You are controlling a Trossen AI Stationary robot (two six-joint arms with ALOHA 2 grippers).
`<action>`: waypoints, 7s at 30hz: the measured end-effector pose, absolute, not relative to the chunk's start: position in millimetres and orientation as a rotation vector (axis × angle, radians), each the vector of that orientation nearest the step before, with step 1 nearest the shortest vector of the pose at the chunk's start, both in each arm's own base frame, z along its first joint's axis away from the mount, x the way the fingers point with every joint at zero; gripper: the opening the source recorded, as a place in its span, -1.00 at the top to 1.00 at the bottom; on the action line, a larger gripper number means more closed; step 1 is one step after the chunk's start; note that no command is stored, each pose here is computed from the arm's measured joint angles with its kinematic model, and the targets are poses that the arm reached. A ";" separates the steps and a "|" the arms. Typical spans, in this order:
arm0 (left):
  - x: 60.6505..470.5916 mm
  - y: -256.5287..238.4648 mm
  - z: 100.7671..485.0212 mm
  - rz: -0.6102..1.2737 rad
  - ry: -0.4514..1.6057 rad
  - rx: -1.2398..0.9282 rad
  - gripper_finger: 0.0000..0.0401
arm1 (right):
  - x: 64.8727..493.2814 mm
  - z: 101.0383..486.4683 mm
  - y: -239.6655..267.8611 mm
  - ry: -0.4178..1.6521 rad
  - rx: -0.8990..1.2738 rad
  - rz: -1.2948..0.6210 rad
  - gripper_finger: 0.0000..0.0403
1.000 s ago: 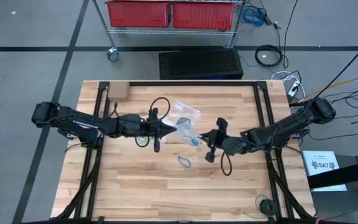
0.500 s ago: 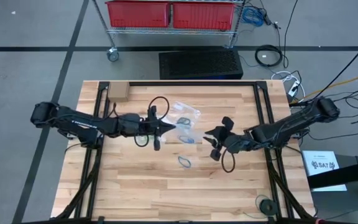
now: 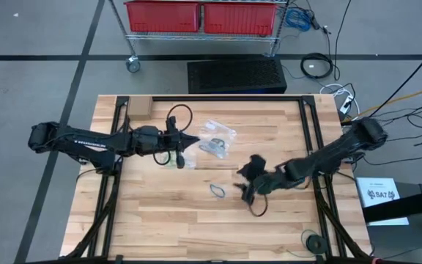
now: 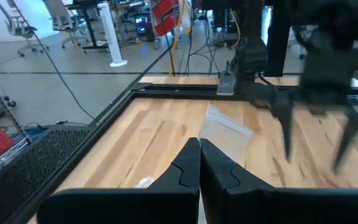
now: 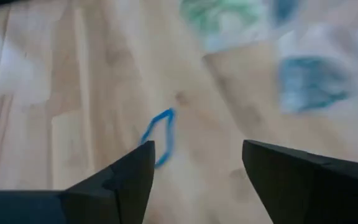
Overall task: Sort rubber bands
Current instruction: Put the blue rubber band in the transparent zip bag, then close the right transparent zip bag
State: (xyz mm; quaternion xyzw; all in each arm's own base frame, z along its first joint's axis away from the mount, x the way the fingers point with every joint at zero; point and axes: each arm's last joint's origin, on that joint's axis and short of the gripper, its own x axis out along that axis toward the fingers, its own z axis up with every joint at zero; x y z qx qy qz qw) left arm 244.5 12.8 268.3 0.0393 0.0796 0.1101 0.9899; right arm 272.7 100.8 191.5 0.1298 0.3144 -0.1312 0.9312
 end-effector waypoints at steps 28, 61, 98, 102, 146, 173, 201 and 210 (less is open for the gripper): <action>243.8 4.5 264.6 0.169 0.199 0.076 1.00 | 385.5 105.5 138.2 0.960 0.129 -0.450 0.32; 244.3 2.1 260.4 0.081 0.236 0.096 1.00 | 331.6 300.0 107.1 0.562 -0.011 -0.355 1.00; 244.8 1.9 261.4 0.075 0.222 0.081 1.00 | 367.9 274.0 57.8 0.616 0.003 -0.367 1.00; 244.7 1.8 260.8 0.075 0.227 0.075 1.00 | 371.2 272.5 52.3 0.607 0.005 -0.382 0.91; 267.3 -10.3 238.3 0.033 0.350 0.153 1.00 | 270.7 298.8 120.3 0.817 0.036 -0.456 0.99; 326.6 -101.7 185.8 -0.267 0.524 0.179 0.88 | 241.9 243.8 161.1 0.791 0.343 -0.457 1.00; 334.2 -95.2 198.7 -0.214 0.627 0.031 0.07 | 246.2 176.5 157.0 0.695 0.528 -0.262 0.38; 332.2 -49.6 173.7 -0.067 0.826 0.084 0.78 | 256.8 138.2 154.5 0.873 0.512 -0.272 0.96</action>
